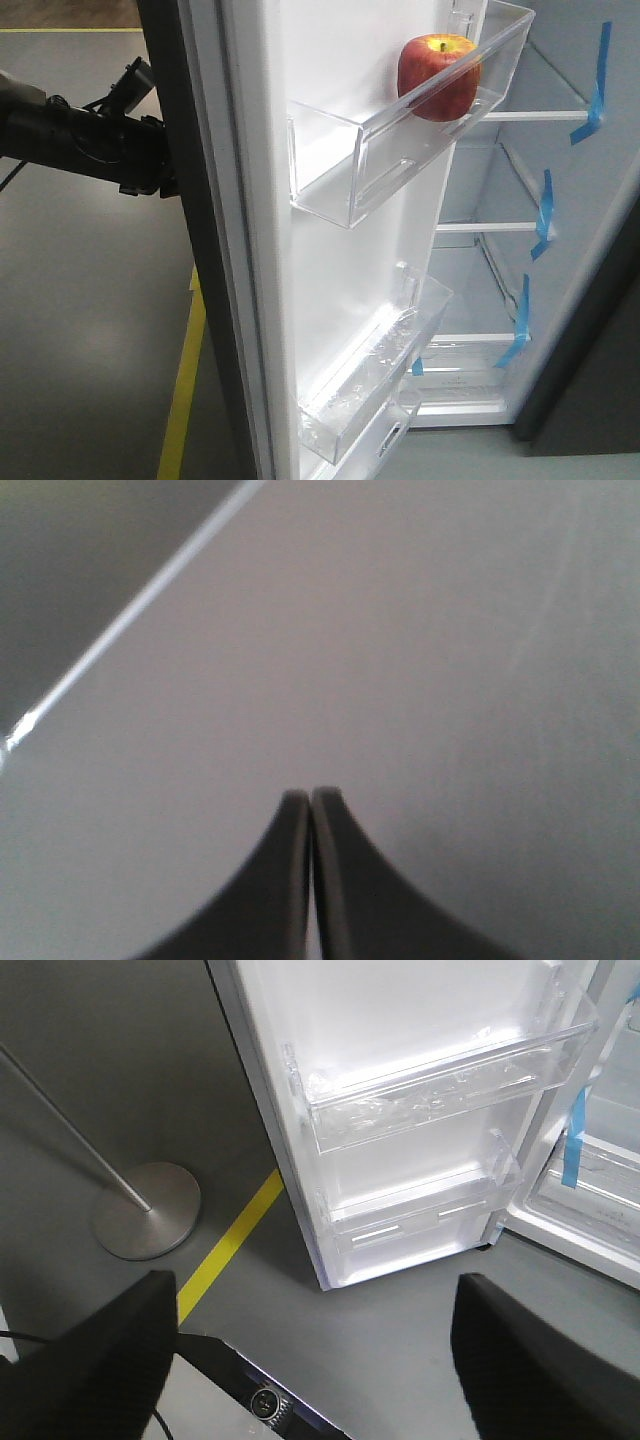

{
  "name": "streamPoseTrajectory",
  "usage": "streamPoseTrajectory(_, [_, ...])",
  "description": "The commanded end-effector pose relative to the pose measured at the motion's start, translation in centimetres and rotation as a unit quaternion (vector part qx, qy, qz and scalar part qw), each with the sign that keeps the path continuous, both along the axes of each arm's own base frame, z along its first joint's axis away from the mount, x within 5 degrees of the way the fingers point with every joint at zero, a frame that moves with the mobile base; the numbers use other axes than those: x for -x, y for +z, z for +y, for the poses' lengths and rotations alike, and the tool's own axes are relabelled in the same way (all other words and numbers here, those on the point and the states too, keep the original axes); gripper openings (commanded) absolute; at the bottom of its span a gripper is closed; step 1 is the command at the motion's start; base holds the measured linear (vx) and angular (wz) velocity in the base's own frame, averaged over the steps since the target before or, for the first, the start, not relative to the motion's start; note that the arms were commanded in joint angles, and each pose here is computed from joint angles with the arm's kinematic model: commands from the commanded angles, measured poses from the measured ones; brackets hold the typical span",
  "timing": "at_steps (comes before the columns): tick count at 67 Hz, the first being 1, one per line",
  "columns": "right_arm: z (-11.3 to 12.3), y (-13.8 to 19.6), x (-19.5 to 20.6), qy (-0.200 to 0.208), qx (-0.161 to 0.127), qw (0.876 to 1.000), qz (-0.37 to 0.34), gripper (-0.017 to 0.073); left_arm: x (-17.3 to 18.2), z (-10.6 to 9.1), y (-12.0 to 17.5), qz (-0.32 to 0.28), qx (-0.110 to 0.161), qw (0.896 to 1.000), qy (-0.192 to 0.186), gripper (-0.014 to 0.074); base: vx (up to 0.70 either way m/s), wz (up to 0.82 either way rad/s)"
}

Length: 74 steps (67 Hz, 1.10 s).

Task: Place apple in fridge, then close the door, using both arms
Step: 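Push the refrigerator door shut with the left gripper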

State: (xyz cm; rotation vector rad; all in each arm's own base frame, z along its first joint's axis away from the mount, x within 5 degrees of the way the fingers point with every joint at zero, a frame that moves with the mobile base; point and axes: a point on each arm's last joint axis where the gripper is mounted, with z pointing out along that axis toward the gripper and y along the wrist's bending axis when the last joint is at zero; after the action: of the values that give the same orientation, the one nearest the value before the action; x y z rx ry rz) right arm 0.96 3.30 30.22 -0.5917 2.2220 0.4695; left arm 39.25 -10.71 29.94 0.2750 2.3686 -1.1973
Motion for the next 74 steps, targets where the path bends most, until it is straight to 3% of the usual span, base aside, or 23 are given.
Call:
streamPoseTrajectory(1, [0.2, 1.0, -0.3, -0.002, -0.019, 0.999, -0.027, 0.054, 1.4, -1.9, 3.3, -0.033, 0.04, 0.998, -0.028, -0.0006, 0.0, 0.0])
streamPoseTrajectory(16, [0.2, 1.0, -0.3, -0.002, -0.019, 0.999, -0.027, 0.054, 2.6, -4.6, 3.5, -0.032, 0.053, 0.995, -0.077, -0.0006, 0.0, 0.0])
streamPoseTrajectory(30, [0.2, 1.0, -0.3, -0.002, -0.019, 0.999, -0.027, 0.054, 4.0, -7.9, 4.2, -0.048, 0.092, 0.987, -0.126, -0.0006, 0.0, 0.0])
streamPoseTrajectory(44, [0.2, 1.0, -0.3, -0.002, -0.019, 0.999, -0.027, 0.054, 5.6, -11.3, 4.6, -0.066, 0.111, 0.979, -0.16, -0.0006, 0.0, 0.0])
streamPoseTrajectory(61, [0.2, 1.0, -0.3, -0.002, -0.019, 0.999, -0.027, 0.054, 7.4, -15.0, 4.6, -0.092, 0.106, 0.975, -0.171, -0.0006, 0.0, 0.0])
streamPoseTrajectory(74, [0.2, 1.0, -0.3, -0.002, -0.019, 0.999, -0.027, 0.054, 8.4, -17.6, 4.6, -0.129, 0.095, 0.974, -0.157, -0.0006, 0.0, 0.0])
